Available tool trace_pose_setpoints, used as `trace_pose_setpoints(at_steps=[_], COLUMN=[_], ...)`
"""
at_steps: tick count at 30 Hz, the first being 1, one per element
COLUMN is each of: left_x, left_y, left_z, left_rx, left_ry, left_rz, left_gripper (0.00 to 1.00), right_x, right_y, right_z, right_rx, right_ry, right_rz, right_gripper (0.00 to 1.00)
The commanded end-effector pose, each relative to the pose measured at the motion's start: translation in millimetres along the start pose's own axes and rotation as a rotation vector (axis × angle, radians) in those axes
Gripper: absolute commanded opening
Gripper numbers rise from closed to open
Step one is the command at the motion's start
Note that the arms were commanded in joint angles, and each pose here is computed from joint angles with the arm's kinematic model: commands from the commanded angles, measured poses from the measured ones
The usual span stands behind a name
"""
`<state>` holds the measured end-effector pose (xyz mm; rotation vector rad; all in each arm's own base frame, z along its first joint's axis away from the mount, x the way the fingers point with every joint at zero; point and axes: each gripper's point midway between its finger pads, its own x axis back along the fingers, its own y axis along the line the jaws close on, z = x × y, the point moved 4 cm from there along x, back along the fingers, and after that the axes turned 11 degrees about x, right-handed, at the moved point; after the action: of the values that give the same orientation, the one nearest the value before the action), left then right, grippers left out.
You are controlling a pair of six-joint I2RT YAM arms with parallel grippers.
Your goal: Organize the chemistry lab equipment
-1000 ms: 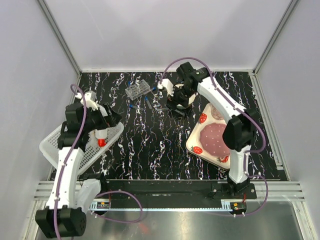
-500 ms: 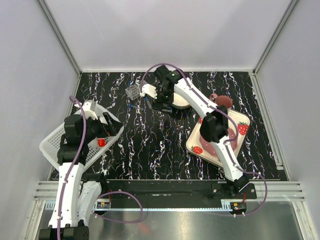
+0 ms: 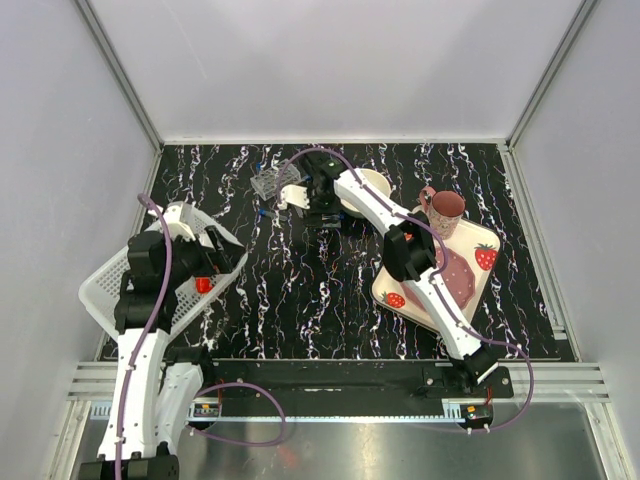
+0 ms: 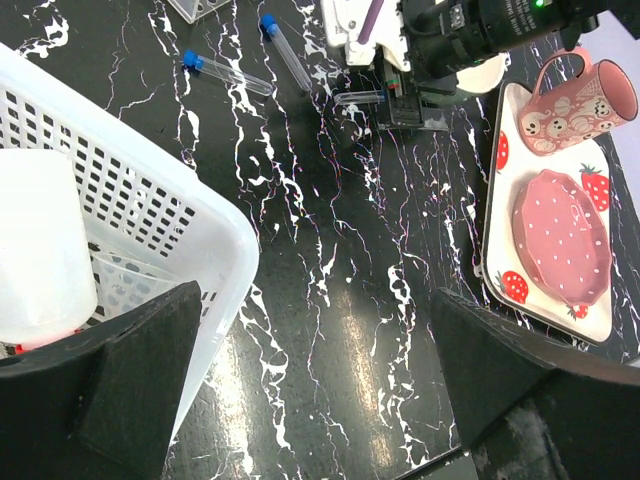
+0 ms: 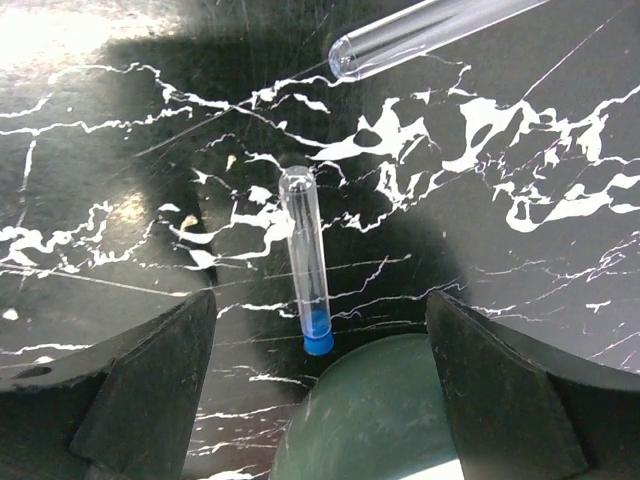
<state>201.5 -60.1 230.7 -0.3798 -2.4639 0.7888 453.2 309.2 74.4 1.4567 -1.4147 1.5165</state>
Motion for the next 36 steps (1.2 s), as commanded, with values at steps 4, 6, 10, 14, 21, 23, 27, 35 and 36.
trace_pose_setpoints(at_steps=[4, 6, 10, 14, 21, 23, 27, 35, 36], left_x=[1, 1, 0, 1, 3, 2, 0, 0, -3], left_y=[0, 1, 1, 0, -5, -6, -12, -47, -45], left_z=[-9, -9, -9, -8, -7, -6, -4, 19, 24], left_rx=[-0.021, -0.019, -0.022, -0.019, -0.029, -0.024, 0.005, 0.383, 0.401], left_ry=[-0.052, -0.05, -0.046, -0.046, -0.047, -0.038, -0.023, 0.012, -0.006], left_rz=[-0.011, -0.016, -0.015, -0.011, 0.027, 0.038, 0.079, 0.391, 0.425], left_gripper=[0.99, 0.99, 0.99, 0.99, 0.99, 0.99, 0.99, 0.99, 0.99], right_x=[-12, -16, -19, -22, -6, 4, 26, 103, 113], right_y=[-16, -12, 2, 13, 43, 48, 60, 76, 80], right_z=[-8, -8, -11, -11, -27, -31, -48, -86, -93], right_rx=[0.066, 0.068, 0.063, 0.038, -0.12, -0.211, -0.361, -0.663, -0.678], right_ry=[-0.024, -0.03, -0.065, -0.078, -0.171, -0.187, -0.264, -0.514, -0.567], right_rz=[0.057, 0.035, -0.033, -0.087, -0.215, -0.229, -0.282, -0.372, -0.406], right_gripper=[0.82, 0.74, 0.56, 0.35, 0.21, 0.17, 0.16, 0.15, 0.15])
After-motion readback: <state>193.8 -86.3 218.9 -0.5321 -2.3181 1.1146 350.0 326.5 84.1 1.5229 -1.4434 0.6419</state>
